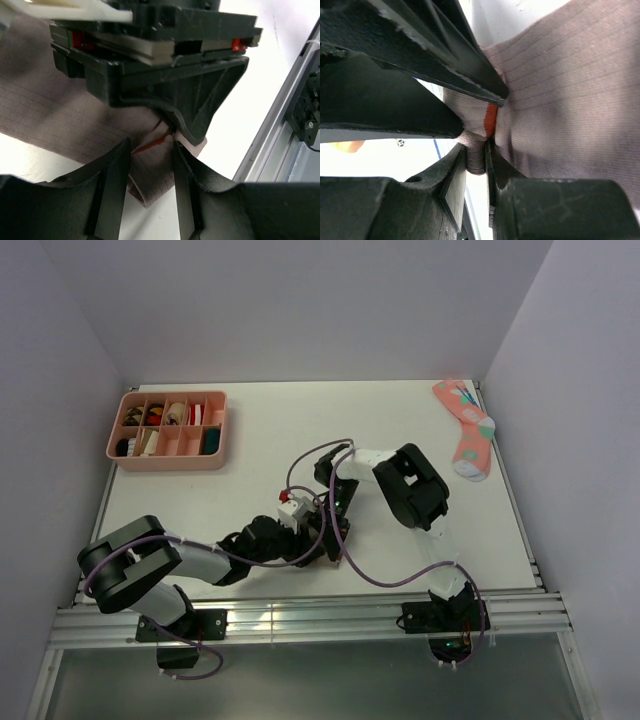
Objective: Roll the socks
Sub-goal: Roll the sock at the center of the board.
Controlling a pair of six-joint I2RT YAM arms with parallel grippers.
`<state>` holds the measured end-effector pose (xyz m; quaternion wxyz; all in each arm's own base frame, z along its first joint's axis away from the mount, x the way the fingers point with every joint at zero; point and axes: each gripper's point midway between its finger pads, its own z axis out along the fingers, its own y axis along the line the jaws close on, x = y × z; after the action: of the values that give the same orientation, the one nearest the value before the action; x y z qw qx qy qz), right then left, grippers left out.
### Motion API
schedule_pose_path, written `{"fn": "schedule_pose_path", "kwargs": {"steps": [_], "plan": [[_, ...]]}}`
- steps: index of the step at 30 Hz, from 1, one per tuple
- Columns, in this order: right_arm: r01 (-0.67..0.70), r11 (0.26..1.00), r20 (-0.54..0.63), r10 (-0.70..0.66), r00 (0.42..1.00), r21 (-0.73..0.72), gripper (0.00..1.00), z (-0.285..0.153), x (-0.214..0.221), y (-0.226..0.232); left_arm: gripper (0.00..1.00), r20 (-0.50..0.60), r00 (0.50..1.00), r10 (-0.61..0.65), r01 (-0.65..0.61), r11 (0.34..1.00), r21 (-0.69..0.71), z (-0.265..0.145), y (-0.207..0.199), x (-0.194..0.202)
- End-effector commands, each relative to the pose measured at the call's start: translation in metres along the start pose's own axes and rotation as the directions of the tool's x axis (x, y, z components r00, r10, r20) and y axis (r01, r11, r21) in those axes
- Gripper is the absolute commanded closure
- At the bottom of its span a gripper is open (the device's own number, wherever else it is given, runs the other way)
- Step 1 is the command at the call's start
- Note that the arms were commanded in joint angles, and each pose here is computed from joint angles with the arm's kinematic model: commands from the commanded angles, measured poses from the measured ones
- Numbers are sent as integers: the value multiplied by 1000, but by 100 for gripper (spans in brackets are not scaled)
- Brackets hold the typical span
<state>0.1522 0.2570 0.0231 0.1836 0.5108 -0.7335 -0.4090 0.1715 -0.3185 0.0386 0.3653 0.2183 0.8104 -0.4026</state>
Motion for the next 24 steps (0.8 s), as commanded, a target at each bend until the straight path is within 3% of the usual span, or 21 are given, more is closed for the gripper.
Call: {"fn": "schedule_pose_path", "kwargs": {"steps": [1,12,24], "plan": [[4,999,1,-4,1000,50,79,-4,1,-19,55,14,1000,12,-13,998,59,-1,-11,-1],[-25,998,17,24,1000,64,80,-7,-1,-25,56,-25,1000,-2,6,992,127,-4,-21,9],[-52,996,54,48,997,77,80,-11,-8,-27,60,-62,997,-43,49,995,92,-2,-11,25]]}}
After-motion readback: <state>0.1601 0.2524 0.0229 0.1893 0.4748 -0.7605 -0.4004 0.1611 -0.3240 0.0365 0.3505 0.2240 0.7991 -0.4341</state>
